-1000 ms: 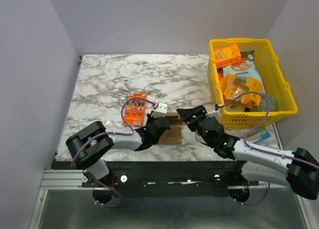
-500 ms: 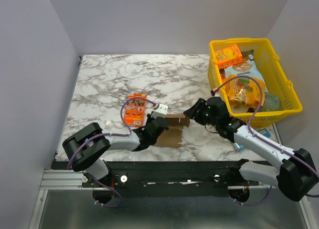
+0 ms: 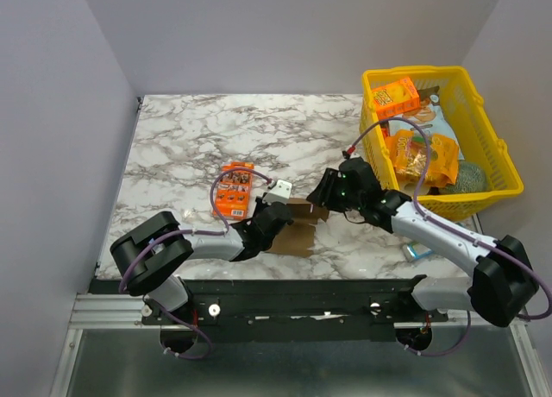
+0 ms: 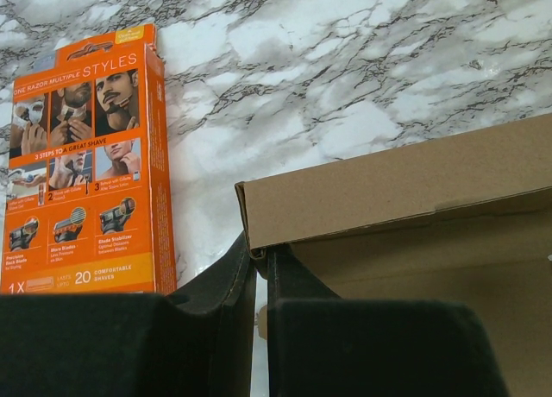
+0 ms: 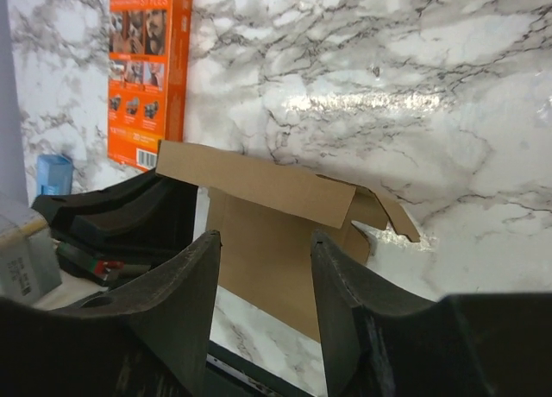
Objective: Fold the paper box
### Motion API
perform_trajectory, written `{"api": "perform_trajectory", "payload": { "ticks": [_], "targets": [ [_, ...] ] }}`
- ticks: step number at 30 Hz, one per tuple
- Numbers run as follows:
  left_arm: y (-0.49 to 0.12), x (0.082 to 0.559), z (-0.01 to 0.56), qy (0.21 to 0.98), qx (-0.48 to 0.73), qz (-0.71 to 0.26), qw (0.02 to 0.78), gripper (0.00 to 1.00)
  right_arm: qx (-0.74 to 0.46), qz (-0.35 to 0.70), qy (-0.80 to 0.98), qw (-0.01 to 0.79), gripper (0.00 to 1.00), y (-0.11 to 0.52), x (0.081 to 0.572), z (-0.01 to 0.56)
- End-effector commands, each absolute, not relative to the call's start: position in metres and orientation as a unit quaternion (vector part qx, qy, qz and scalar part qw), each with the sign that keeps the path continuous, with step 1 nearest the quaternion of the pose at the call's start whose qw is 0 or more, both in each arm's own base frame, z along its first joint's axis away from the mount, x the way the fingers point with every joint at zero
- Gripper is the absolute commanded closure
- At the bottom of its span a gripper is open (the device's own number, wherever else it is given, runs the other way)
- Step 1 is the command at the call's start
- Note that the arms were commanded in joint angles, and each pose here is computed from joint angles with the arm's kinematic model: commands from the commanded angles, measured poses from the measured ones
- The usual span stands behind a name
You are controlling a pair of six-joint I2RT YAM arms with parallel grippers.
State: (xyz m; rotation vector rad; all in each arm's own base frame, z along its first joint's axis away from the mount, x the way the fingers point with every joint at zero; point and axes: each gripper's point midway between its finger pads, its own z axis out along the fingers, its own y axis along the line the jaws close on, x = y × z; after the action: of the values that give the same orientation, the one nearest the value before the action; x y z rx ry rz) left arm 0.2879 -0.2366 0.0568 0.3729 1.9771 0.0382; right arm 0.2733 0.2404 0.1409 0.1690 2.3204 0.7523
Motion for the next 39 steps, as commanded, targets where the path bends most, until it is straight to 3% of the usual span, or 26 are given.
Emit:
{"api": "perform_trajectory", "payload": {
  "ticks": [1,19,39],
  "targets": [
    [-0.222,0.275,0.032,0.846,0.198,0.052,0.492,1.00,0.051,0.271,0.905,0.324,0.47,0.249,0.274,0.129],
    [-0.219,0.273,0.036,0.845,0.193,0.049,0.497,1.00,0.043,0.280,0.889,0.360,0.48,0.251,0.282,0.151],
    [-0.218,0.271,0.041,0.842,0.191,0.047,0.503,1.00,0.050,0.202,0.924,0.321,0.52,0.242,0.290,0.101]
  ]
}}
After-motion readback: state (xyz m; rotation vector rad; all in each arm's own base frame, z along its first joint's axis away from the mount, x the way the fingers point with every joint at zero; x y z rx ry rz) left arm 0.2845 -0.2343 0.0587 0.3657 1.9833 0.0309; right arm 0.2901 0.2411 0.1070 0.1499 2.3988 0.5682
